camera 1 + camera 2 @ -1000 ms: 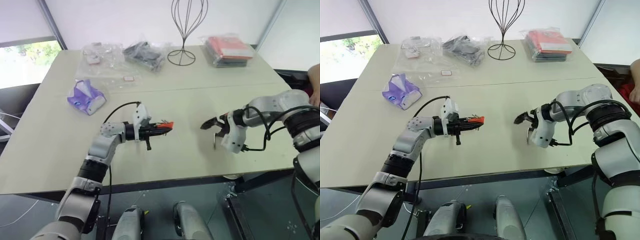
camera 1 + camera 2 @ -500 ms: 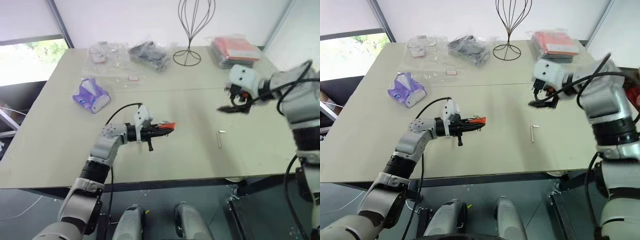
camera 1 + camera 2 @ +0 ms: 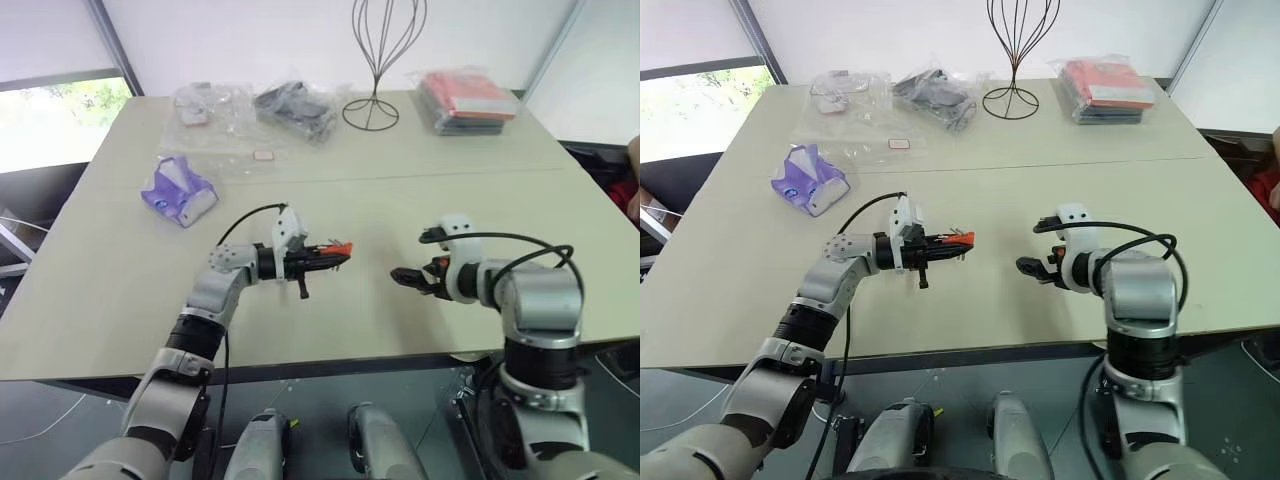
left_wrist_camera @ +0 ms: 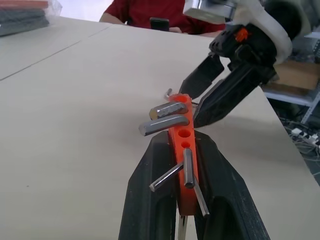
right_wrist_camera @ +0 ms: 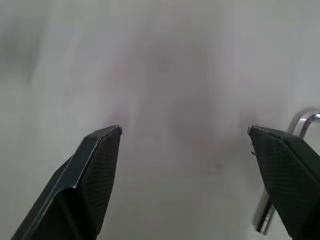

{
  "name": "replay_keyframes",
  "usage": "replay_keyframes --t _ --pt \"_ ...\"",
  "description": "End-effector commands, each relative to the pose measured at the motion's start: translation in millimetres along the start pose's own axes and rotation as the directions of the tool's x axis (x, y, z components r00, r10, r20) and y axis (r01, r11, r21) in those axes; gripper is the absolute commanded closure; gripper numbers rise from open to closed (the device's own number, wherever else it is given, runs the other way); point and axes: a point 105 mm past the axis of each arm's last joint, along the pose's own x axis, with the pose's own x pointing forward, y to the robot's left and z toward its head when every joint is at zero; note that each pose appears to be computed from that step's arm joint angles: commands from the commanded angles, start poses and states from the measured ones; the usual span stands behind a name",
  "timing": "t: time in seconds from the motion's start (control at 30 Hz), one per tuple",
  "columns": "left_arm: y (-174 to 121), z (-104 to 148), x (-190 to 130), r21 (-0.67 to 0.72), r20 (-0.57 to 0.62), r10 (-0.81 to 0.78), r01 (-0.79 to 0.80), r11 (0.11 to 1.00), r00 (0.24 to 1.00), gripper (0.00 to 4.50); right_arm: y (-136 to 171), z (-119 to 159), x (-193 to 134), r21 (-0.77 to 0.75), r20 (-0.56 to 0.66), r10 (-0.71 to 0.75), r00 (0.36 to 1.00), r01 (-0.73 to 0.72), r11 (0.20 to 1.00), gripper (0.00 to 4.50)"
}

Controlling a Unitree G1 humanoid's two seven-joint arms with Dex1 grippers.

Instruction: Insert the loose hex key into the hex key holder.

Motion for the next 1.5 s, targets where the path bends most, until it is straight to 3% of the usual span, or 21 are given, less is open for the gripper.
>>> replay_keyframes --t 0.03,0.27,0.4,0.63,1.03,1.2,1.27,1.47,1.5 --pt "-2.4 14.5 3.0 0.042 0.041 -0.015 0.013 0.999 0.999 4.50 -17.4 20.0 -9.8 0.021 0.062 -0.125 0.990 0.124 0.992 0.32" --pt "-2.5 10.7 -4.0 0.036 0.029 0.005 -0.007 0.999 1.000 4.50 -15.4 41.7 -24.6 -0.034 0.148 -0.138 0.979 0.145 0.989 0.32" --pt "-3.7 10.4 -4.0 0.031 0.033 0.011 -0.012 0.999 0.999 4.50 -18.9 34.3 -34.3 -0.066 0.158 -0.135 0.978 0.147 0.987 0.32" --pt "-5.6 10.3 -0.3 0.025 0.040 0.007 -0.008 1.000 0.999 4.50 -38.5 7.2 -40.0 -0.054 0.084 -0.180 0.980 0.185 0.981 0.32" --pt "-3.9 11.9 -3.7 0.033 0.035 0.013 -0.014 0.999 0.999 4.50 -29.6 -0.3 -19.6 0.032 0.024 -0.148 0.989 0.147 0.989 0.32" --pt "-5.2 11.7 -4.5 0.033 0.034 0.014 -0.015 0.999 0.999 4.50 -35.9 -14.5 -9.0 0.041 -0.065 -0.191 0.979 0.194 0.980 0.32" --pt "-5.3 12.0 -4.5 0.032 0.035 0.017 -0.018 0.999 0.999 4.50 -31.4 -20.1 -3.9 0.011 -0.097 -0.191 0.977 0.193 0.981 1.10" --pt "-5.3 11.7 -4.0 0.026 0.037 0.025 -0.026 0.999 0.999 4.50 -28.1 -39.0 8.6 -0.019 -0.191 -0.196 0.962 0.196 0.980 4.24" --pt "-5.4 11.6 -3.9 0.026 0.037 0.025 -0.026 0.999 0.999 4.50 -28.9 -40.9 9.6 -0.012 -0.199 -0.196 0.960 0.197 0.980 4.44"
